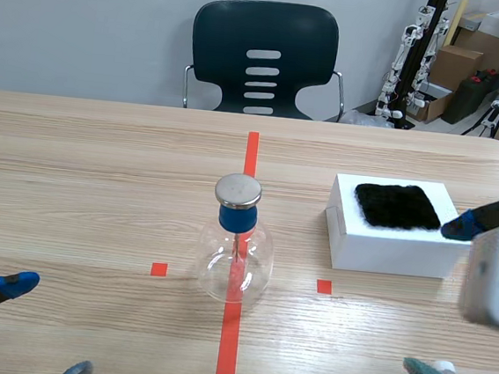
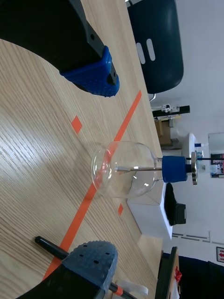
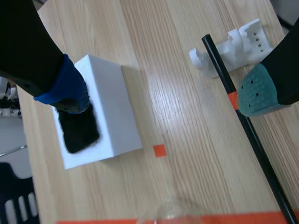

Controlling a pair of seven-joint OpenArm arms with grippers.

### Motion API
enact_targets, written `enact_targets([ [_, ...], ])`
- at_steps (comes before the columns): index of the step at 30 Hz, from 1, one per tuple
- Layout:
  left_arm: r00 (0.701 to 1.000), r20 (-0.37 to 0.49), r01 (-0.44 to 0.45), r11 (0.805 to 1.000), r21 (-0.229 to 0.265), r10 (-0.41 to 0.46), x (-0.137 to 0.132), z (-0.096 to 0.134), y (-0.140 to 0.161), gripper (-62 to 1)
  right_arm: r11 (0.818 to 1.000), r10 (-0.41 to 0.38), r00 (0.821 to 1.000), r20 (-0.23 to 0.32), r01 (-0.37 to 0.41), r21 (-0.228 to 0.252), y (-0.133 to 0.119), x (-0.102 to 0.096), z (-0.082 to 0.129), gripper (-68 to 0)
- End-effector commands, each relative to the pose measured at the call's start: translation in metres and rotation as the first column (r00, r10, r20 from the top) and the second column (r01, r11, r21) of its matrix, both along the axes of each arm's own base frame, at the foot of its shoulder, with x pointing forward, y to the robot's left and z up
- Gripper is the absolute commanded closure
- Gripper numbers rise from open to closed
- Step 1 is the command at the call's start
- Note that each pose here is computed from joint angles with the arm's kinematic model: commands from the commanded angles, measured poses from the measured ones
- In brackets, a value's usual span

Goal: Do the electroscope experiment. put the rod down on the box

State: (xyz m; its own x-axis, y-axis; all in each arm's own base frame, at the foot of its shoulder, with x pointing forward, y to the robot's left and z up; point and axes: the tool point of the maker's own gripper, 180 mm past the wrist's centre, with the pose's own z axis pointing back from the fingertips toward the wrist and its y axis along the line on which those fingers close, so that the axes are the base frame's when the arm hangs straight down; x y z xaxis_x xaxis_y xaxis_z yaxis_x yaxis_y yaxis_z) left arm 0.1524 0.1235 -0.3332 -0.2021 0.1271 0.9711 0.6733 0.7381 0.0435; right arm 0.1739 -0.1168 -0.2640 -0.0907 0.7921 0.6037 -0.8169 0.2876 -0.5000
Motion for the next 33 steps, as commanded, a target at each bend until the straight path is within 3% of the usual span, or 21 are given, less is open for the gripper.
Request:
enact_targets([
  [1,1.0,0.031,-0.001,1.0,-0.012,0.002,0.003,0.008,0.002,-62.3,0.997,-0.018,1.0,0.009,0.017,0.079,0.002,-0.002,0.01,-67.9],
  [4,1.0,0.031,-0.001,1.0,-0.012,0.002,0.003,0.008,0.002,-62.3,0.975,-0.053,0.997,0.055,0.039,0.219,0.0,-0.003,0.035,-67.9],
  [6,1.0,0.031,-0.001,1.0,-0.012,0.002,0.003,0.007,0.002,-62.3,0.951,-0.08,0.993,0.082,0.051,0.306,-0.003,-0.003,0.052,-67.9],
  [8,1.0,0.031,-0.001,1.0,-0.012,0.002,0.003,0.008,0.002,-62.3,0.917,-0.104,0.99,0.093,0.059,0.394,-0.004,-0.004,0.068,-67.9],
  [11,1.0,0.031,-0.001,1.0,-0.012,0.002,0.003,0.008,0.002,-62.3,0.847,-0.159,0.984,0.083,0.093,0.524,-0.009,-0.002,0.089,-67.9],
  [13,1.0,0.031,-0.001,1.0,-0.012,0.002,0.003,0.008,0.002,-62.3,0.805,-0.194,0.979,0.07,0.118,0.581,-0.014,0.0,0.097,-67.9],
  [16,1.0,0.031,-0.001,1.0,-0.012,0.002,0.003,0.008,0.002,-62.3,0.768,-0.226,0.973,0.049,0.147,0.623,-0.02,0.002,0.099,-67.9],
  [22,1.0,0.031,-0.001,1.0,-0.012,0.002,0.003,0.008,0.002,-62.3,0.76,-0.252,0.967,0.023,0.183,0.624,-0.029,0.002,0.091,-67.9],
  [33,1.0,0.031,-0.001,1.0,-0.012,0.002,0.003,0.008,0.002,-62.3,0.782,-0.266,0.964,-0.007,0.22,0.583,-0.032,0.004,0.08,-67.9],
])
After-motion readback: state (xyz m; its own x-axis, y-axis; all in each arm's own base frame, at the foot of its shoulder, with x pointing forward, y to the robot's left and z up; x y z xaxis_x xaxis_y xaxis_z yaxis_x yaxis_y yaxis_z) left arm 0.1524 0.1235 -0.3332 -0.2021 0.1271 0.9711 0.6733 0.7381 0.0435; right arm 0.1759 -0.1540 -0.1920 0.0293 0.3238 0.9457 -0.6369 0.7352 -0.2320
